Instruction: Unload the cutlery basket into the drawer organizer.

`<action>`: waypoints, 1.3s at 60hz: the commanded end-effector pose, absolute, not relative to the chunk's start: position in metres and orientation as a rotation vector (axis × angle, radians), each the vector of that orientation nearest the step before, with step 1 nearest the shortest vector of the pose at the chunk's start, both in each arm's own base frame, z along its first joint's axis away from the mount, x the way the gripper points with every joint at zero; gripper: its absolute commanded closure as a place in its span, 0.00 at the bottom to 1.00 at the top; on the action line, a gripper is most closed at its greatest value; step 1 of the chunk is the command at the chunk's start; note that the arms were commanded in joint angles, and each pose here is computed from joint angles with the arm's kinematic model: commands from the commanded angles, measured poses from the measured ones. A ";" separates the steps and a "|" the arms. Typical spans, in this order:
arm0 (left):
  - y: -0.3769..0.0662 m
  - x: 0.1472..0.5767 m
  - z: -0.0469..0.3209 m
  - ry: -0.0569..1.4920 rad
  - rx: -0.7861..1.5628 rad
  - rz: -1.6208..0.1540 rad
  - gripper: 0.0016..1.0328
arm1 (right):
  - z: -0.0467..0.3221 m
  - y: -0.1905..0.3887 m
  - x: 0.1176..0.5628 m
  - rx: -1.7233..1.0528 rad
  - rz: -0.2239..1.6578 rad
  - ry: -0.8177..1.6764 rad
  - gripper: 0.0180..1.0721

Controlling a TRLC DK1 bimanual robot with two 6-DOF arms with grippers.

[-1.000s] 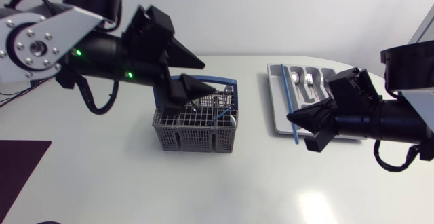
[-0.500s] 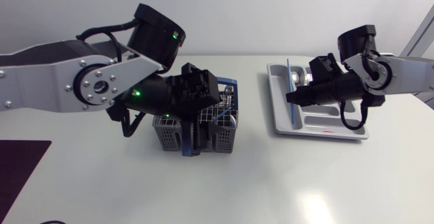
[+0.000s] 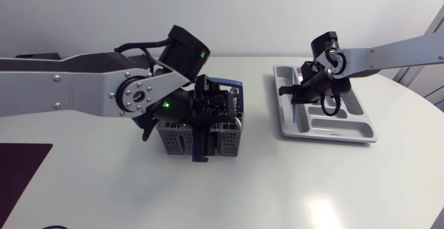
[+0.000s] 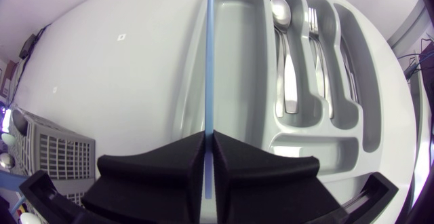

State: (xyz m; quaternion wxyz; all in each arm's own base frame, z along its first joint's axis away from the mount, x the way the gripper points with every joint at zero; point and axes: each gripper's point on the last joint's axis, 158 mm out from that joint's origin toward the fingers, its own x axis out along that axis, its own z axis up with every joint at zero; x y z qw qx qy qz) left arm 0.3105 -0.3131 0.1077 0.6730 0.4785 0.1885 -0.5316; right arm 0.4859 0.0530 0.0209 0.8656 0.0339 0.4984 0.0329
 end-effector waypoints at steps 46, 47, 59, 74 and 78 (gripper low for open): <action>-0.314 0.351 0.117 0.412 1.082 -1.175 0.52 | 0.014 0.066 0.472 -0.021 0.048 1.066 0.17; -0.314 0.350 0.116 0.413 1.080 -1.178 0.55 | 0.014 0.066 0.471 -0.022 0.049 1.066 0.17; -0.314 0.347 0.111 0.420 1.081 -1.194 0.59 | 0.016 0.065 0.459 -0.029 0.057 1.058 0.17; -0.318 0.342 0.101 0.439 1.073 -1.218 0.59 | 0.018 0.069 0.453 -0.037 0.069 1.053 0.17; -0.319 0.342 0.101 0.442 1.071 -1.219 0.59 | 0.019 0.070 0.452 -0.039 0.072 1.053 0.17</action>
